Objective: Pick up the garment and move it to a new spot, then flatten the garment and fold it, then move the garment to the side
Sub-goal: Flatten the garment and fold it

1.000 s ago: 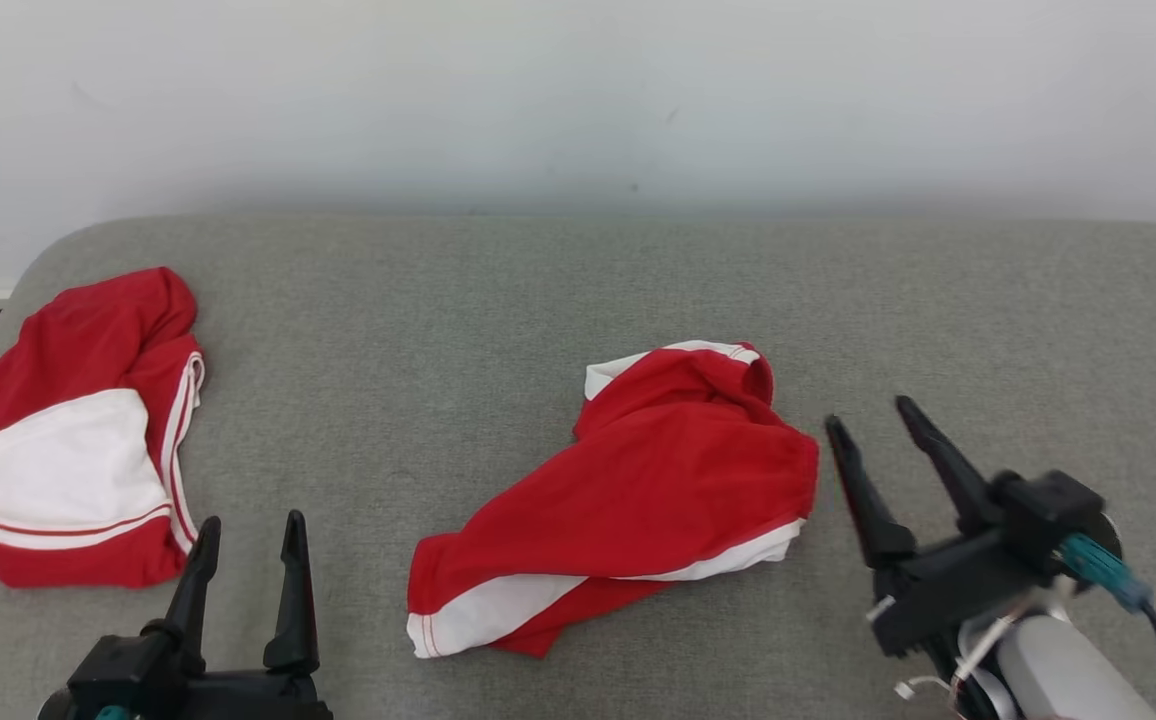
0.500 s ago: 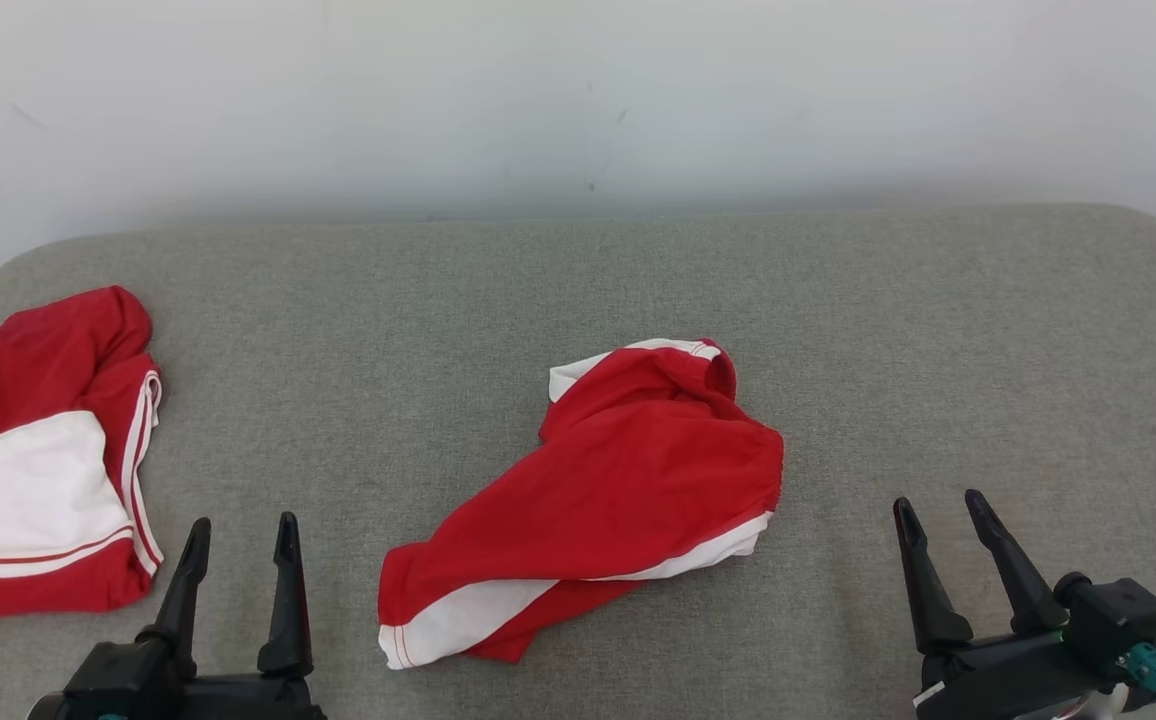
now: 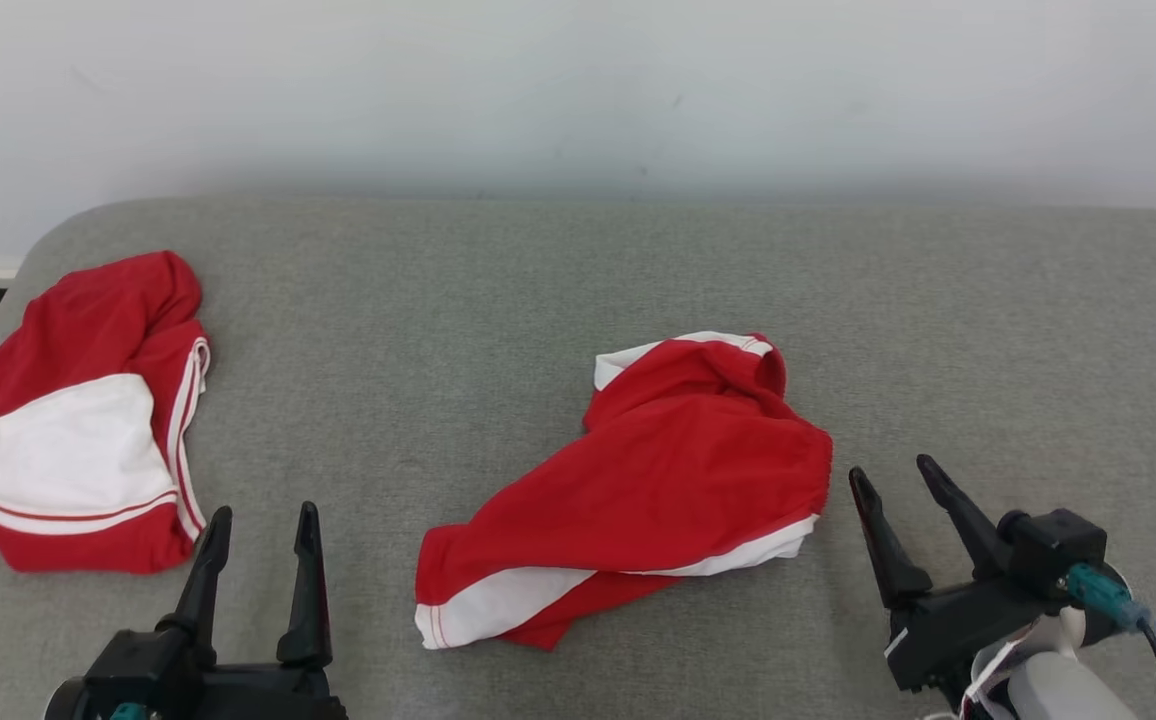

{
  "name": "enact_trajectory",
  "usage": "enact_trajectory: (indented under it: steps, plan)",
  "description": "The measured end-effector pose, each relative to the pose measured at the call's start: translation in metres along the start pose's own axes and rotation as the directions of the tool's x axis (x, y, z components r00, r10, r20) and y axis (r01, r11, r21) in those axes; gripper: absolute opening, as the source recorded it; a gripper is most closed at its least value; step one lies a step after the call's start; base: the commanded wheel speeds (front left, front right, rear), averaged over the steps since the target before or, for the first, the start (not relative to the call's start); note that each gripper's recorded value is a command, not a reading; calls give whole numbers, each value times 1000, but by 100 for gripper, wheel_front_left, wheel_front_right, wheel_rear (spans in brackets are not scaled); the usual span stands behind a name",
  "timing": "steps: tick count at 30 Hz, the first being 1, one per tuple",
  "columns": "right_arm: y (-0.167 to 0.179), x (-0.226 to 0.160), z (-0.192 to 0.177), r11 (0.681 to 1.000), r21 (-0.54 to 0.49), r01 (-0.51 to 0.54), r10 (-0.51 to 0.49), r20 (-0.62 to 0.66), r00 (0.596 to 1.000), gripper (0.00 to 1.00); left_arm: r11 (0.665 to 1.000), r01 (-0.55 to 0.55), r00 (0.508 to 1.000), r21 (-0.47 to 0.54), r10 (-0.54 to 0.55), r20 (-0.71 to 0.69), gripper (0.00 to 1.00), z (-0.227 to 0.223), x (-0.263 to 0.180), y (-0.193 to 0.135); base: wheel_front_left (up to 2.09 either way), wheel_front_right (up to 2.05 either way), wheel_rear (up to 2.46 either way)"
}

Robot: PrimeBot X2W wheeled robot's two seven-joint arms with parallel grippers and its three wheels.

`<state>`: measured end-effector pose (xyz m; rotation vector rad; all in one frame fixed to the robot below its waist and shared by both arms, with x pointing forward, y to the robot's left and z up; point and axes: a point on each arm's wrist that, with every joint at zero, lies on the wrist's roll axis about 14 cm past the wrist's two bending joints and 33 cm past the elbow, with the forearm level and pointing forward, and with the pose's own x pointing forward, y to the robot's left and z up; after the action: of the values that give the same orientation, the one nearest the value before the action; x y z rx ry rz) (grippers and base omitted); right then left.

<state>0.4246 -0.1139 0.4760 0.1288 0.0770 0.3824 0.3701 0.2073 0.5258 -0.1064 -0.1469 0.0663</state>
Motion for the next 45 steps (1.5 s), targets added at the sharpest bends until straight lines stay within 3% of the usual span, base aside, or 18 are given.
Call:
enact_trajectory:
  steps: [9, 15, 16, 17, 18, 27, 36, 45]
  plan:
    - [5, 25, -40, 999, 16, -38, 40, -148, 988, 100, 999, -42, 999, 1, 42, -10, 100, -2, -2, 12, 0, 0, 0]
    - [18, 34, -75, 994, 100, -38, 63, -254, 965, 100, 997, -75, 997, 11, 76, -32, 100, -8, -6, 23, 0, 0, 0]
    - [20, 34, -79, 993, 113, -37, 66, -264, 962, 40, 997, -77, 996, 12, 78, -32, 100, -8, -6, 24, 0, 0, 0]
    - [23, 34, -82, 991, 128, -36, 70, -274, 959, 2, 997, -79, 996, 13, 80, -33, 100, -8, -6, 24, 0, 0, 0]
    - [25, 35, -84, 990, 135, -39, 76, -281, 957, 0, 997, -81, 996, 14, 82, -32, 100, -8, -6, 25, 0, 0, 0]
    - [12, 35, -55, 990, 135, -31, 57, -196, 979, 0, 997, -75, 997, 6, 75, -27, 100, -7, -2, 22, 0, 0, 0]
    - [-20, -14, -35, 994, 101, 39, -28, -113, 993, 0, 999, -25, 999, -23, 24, -29, 100, -10, 2, 2, 0, 0, 0]
    - [-44, -70, -56, 984, 102, 148, -130, -167, 977, 0, 999, 15, 999, -39, -16, -42, 100, -15, 5, -13, 0, 0, 0]
